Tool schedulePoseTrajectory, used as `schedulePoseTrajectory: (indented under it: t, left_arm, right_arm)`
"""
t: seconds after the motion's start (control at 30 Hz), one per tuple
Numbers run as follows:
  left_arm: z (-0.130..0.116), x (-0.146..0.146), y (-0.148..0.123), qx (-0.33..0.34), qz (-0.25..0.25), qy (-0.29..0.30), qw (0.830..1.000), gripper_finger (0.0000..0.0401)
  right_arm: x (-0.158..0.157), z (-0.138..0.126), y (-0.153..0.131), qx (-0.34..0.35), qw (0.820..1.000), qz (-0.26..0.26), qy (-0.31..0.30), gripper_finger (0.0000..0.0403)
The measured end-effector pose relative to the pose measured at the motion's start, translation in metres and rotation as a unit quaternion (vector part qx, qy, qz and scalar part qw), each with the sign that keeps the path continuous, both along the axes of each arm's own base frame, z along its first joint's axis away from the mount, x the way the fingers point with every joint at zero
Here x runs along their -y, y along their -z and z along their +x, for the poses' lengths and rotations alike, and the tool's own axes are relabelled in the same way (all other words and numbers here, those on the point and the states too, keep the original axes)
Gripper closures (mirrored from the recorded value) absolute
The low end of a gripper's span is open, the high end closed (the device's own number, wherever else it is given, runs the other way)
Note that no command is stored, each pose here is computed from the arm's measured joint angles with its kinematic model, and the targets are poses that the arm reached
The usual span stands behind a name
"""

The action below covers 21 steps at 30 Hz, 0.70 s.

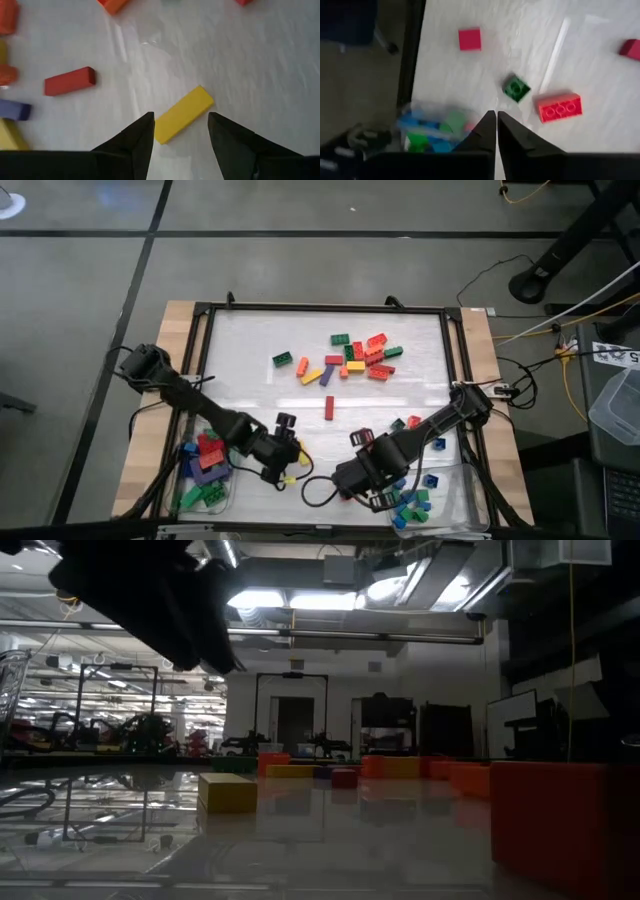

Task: Sort blocks by size
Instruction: Put the small red block into the right transparent bin

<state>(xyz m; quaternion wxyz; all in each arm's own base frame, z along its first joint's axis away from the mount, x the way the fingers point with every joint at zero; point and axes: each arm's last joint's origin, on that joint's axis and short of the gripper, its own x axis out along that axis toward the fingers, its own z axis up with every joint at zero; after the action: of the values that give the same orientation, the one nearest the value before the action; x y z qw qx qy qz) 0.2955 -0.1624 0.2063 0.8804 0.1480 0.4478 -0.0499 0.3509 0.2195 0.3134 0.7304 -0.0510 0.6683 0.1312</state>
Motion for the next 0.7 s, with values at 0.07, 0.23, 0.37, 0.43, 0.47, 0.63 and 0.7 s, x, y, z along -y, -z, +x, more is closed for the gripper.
schedulePoseTrajectory:
  t: [0.07,0.23,0.37,0.43,0.47,0.63,0.7]
  left_arm:
    - [0.004,-0.004,0.0,0.0,-0.01,0.006,1.0,0.0229]
    - [0.007,-0.009,-0.001,0.0,-0.01,0.012,1.0,0.0229]
    - [0.006,-0.008,0.0,-0.006,-0.005,0.021,1.0,0.0229]
    - [0.005,-0.007,0.0,-0.007,-0.005,0.024,1.0,0.0229]
    - [0.004,-0.006,0.0,-0.01,-0.004,0.025,1.0,0.0229]
    - [0.004,-0.007,0.001,-0.012,-0.003,0.025,1.0,0.0229]
    - [0.004,-0.007,0.001,-0.014,-0.003,0.025,1.0,0.0229]
  right_arm:
    - [-0.005,0.001,0.001,0.01,1.0,0.002,0.015,0.0393]
    - [-0.012,0.005,0.006,0.016,0.999,0.017,0.029,0.0388]
    - [-0.014,0.011,0.015,0.008,0.998,0.023,0.061,0.0351]
    - [-0.015,0.013,0.019,0.007,0.998,0.02,0.063,0.0321]
    - [-0.017,0.015,0.023,0.007,0.998,0.019,0.063,0.0306]
    - [-0.027,0.031,0.046,0.02,0.998,0.029,0.057,0.0234]
    - [-0.032,0.037,0.058,0.021,0.998,0.032,0.048,0.0212]
